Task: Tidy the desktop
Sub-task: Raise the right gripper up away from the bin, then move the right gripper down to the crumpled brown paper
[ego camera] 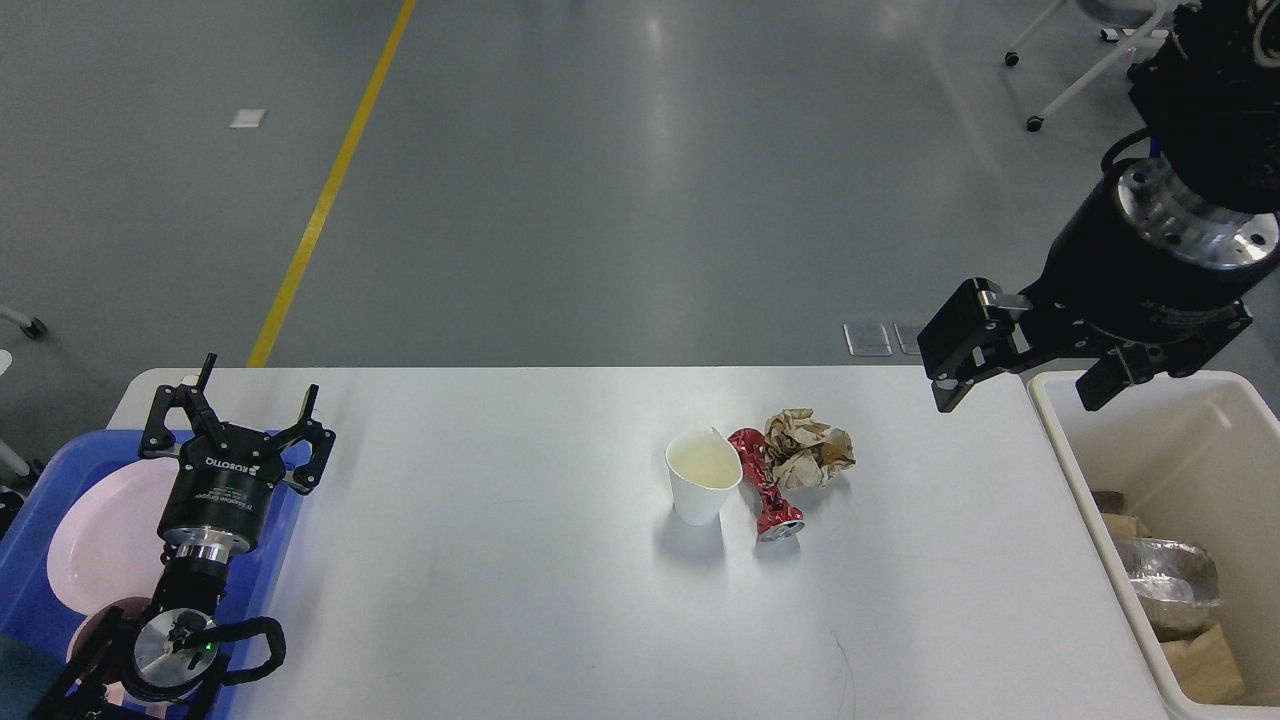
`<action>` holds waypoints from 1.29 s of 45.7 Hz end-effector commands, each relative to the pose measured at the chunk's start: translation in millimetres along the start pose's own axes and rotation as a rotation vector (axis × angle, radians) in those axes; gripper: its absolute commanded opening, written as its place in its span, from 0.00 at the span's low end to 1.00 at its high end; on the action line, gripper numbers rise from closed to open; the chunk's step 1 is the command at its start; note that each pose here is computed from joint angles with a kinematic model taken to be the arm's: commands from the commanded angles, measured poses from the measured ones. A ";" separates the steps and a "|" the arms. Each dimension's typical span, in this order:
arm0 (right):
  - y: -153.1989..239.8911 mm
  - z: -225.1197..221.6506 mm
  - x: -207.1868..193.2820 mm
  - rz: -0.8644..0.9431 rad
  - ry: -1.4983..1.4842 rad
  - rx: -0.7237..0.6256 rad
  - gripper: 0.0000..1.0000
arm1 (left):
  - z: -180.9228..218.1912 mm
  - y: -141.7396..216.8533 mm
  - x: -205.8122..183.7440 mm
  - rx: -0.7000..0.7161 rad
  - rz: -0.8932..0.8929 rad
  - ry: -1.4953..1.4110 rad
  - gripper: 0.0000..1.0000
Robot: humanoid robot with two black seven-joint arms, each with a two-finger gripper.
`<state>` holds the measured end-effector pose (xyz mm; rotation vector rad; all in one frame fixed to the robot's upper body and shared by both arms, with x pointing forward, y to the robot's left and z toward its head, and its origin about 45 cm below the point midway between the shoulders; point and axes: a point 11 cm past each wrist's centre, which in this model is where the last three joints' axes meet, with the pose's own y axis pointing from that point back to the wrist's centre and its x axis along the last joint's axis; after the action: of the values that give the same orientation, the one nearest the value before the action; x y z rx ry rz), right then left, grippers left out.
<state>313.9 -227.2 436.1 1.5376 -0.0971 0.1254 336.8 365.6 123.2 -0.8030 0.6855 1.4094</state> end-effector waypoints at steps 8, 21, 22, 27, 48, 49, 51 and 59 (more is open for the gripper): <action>-44.2 -3.5 49.5 0.101 -0.034 0.024 1.00 | 0.1 0.0 0.1 0.000 0.001 0.000 0.96; -152.7 -5.1 96.5 0.176 -0.088 0.022 1.00 | 0.1 0.0 0.1 0.000 0.001 0.000 0.96; -162.7 -3.1 98.5 0.183 -0.096 0.019 1.00 | -0.1 0.0 0.0 0.001 0.000 0.000 0.96; -216.9 2.2 101.3 0.224 -0.140 0.015 1.00 | 0.1 0.0 0.1 0.000 0.001 0.000 0.96; -353.8 -21.9 67.0 0.421 -0.213 0.026 1.00 | 0.1 0.0 0.0 0.000 0.000 0.000 0.96; -356.5 -24.1 65.5 0.426 -0.217 0.030 1.00 | 0.1 0.0 0.0 0.000 0.000 0.000 0.96; -360.4 -27.8 63.0 0.433 -0.230 0.041 1.00 | 0.1 0.0 0.1 0.000 0.001 0.000 0.96; -374.8 -32.4 50.7 0.469 -0.226 0.036 1.00 | 0.1 0.0 0.0 0.000 0.000 0.000 0.96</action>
<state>423.8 -207.5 81.8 1.5442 -0.6298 0.3051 336.8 365.7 123.3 -0.8032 0.6852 1.4097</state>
